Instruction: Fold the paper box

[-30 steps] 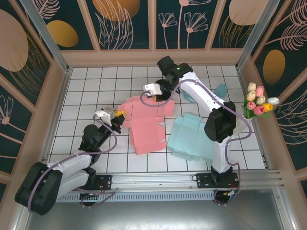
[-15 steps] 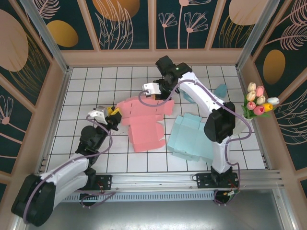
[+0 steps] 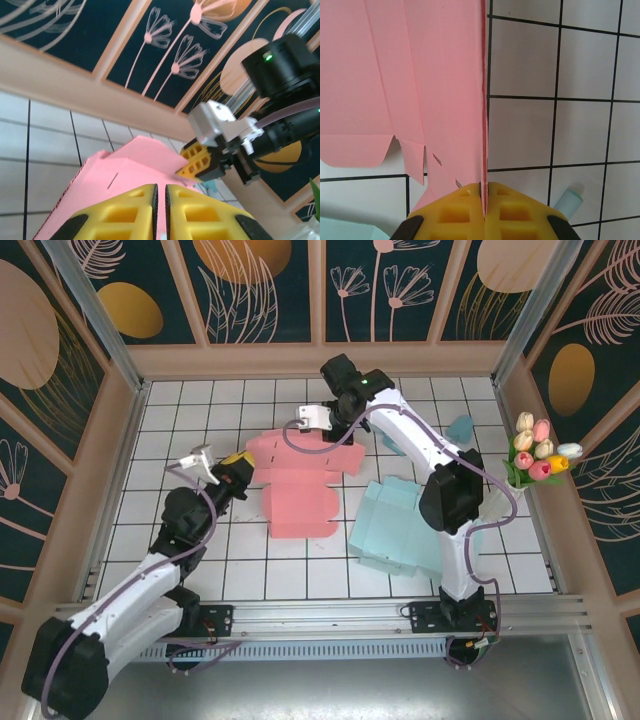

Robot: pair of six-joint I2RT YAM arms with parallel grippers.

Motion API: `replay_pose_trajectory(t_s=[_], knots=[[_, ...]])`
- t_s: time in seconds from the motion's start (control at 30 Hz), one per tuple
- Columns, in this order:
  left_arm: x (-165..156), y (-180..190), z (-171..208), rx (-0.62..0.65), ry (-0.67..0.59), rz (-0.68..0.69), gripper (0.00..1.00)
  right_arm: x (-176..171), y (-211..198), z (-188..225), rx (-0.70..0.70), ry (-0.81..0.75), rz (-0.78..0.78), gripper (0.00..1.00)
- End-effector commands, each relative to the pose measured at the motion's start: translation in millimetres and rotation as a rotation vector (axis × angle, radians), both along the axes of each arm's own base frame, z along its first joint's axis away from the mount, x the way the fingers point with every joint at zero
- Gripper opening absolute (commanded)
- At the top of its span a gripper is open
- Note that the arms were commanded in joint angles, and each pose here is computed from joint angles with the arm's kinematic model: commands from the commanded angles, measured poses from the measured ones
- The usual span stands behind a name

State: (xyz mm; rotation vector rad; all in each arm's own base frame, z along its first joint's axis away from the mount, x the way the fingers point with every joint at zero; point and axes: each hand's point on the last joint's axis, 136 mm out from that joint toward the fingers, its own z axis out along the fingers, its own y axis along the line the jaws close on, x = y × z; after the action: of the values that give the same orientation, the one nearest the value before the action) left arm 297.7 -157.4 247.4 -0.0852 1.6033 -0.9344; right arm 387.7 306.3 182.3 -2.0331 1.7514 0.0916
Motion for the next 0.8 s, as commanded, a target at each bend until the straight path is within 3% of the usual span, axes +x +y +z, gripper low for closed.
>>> replay_pose_trajectory(t_s=[0.0,0.17,0.53,0.77], knots=[[8.0,-8.7,1.0,-0.035,0.032,-0.024,0.12,-5.1,2.9,2.3,0.0,0.017,0.005,0.0],[30.4,2.8,-16.4,0.008,0.088,0.092,0.11,-9.5,3.0,-1.1,-0.022,-0.003,0.042,0.0],[51.7,15.8,-24.8,0.078,0.118,0.212,0.1,-12.9,5.6,-2.7,-0.049,-0.098,0.072,0.0],[57.7,-5.9,-16.6,0.117,0.101,0.11,0.09,-13.3,12.4,6.7,-0.027,-0.169,0.072,0.0]])
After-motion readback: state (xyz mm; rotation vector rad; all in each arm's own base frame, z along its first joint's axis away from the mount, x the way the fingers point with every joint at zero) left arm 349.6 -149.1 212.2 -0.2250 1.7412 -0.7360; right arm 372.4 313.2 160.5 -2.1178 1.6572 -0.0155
